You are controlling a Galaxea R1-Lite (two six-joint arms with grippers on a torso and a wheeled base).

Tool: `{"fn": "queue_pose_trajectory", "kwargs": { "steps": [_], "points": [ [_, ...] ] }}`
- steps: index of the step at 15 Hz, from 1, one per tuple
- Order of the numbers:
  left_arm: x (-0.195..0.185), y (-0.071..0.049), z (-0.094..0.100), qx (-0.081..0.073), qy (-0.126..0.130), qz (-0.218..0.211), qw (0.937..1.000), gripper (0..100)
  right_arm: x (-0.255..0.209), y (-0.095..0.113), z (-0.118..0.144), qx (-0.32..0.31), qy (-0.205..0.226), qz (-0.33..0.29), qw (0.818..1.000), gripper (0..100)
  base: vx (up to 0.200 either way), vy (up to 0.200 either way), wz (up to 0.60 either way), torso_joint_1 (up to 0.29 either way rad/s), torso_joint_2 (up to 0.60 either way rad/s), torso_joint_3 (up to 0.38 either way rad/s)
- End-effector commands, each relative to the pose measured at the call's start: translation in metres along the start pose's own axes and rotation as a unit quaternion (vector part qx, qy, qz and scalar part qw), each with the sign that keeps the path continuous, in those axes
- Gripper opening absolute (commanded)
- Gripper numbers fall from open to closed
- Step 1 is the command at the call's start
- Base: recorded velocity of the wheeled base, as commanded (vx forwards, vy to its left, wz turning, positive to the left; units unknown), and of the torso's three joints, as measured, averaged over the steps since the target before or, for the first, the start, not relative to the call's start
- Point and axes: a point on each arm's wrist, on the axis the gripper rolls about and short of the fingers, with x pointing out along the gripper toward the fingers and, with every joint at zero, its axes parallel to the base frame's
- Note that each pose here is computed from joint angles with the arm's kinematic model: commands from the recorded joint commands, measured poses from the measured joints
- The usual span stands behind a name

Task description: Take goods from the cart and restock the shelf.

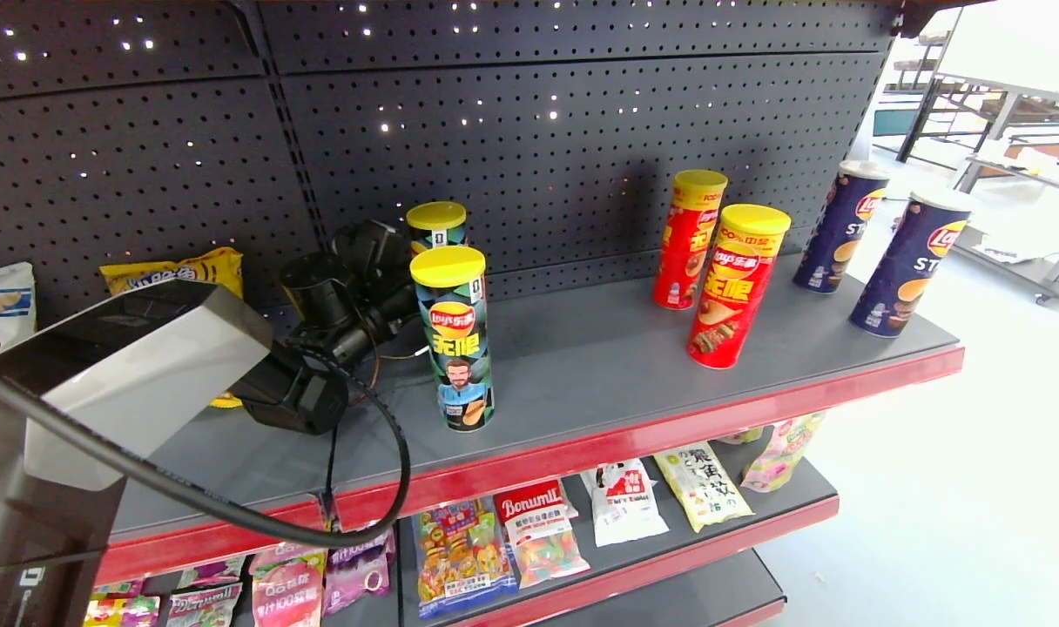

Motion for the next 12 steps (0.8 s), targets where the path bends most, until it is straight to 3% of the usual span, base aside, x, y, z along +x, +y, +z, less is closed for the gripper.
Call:
{"fn": "queue_pose_trajectory", "kwargs": {
  "steps": [1, 7, 12],
  "points": [
    [0.000, 0.000, 0.000, -0.001, 0.003, -0.001, 1.0000, 100, 0.000, 0.000, 0.000, 0.000, 0.000, 0.000, 1.000, 100, 0.000, 0.000, 0.00, 0.000, 0.00, 0.000],
    [-0.004, 0.001, 0.006, -0.003, 0.009, 0.001, 1.0000, 100, 0.000, 0.000, 0.000, 0.000, 0.000, 0.000, 1.000, 100, 0.000, 0.000, 0.00, 0.000, 0.00, 0.000],
    [-0.014, 0.003, 0.024, -0.004, 0.015, 0.005, 0.9999, 100, 0.000, 0.000, 0.000, 0.000, 0.000, 0.000, 1.000, 100, 0.000, 0.000, 0.00, 0.000, 0.00, 0.000]
  ]
}}
